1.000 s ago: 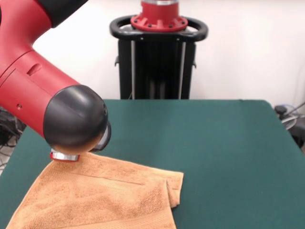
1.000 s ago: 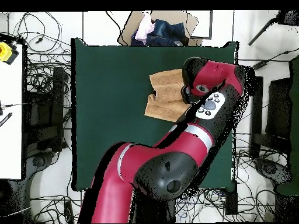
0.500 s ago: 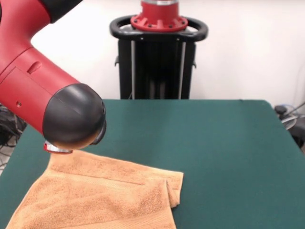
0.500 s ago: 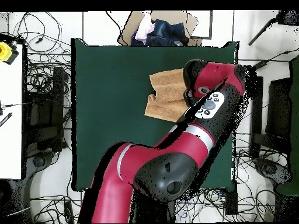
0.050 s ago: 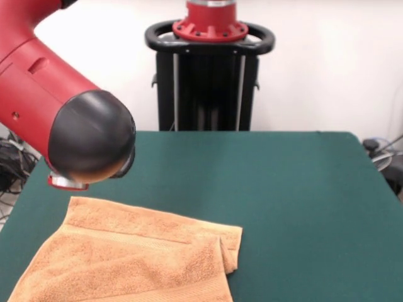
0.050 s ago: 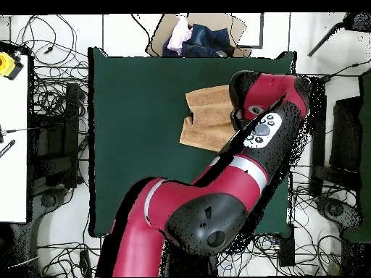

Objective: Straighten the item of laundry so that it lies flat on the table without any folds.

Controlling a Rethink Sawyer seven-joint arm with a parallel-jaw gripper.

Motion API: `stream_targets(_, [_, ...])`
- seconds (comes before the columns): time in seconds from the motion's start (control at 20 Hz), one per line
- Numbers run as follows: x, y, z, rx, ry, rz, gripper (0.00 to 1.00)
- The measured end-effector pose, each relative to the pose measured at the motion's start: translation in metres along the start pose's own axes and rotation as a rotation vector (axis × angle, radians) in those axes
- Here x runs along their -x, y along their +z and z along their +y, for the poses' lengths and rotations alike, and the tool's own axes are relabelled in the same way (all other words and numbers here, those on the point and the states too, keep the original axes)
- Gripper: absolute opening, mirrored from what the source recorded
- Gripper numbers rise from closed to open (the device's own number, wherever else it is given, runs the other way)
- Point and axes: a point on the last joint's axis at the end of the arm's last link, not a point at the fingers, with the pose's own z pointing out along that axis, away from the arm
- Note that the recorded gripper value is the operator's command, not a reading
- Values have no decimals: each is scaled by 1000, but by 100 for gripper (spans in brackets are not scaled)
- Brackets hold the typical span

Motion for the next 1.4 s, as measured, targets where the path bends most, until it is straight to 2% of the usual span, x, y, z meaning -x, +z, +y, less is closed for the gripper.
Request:
stream_targets(0.15, [6,-10,-12,-18,11,8,100])
stream_targets(0.35, [8,-32,-13,81,17,85,100])
stream_targets(0.4, [9,-43,-11,141,22,116,100])
stream_targets(0.45, [10,-47,-10,173,25,128,100])
stream_targets(0.5, [12,-56,-8,227,32,145,100])
stream_targets(0.55, [18,-69,-3,324,49,158,100])
stream_targets(0.8, [32,-93,7,522,99,140,100])
stream_targets(0.85, [38,-99,12,589,122,126,100])
stream_targets(0.9, [41,-102,14,622,135,116,100])
stream_targets(1.05, [45,-103,16,656,150,99,100])
stream_targets(1.15, [44,-101,17,645,148,93,100])
stream_targets(1.2, [40,-93,15,591,137,87,100])
stream_targets(1.25, [39,-90,15,568,131,86,100])
stream_targets(1.4, [26,-74,13,456,102,96,100])
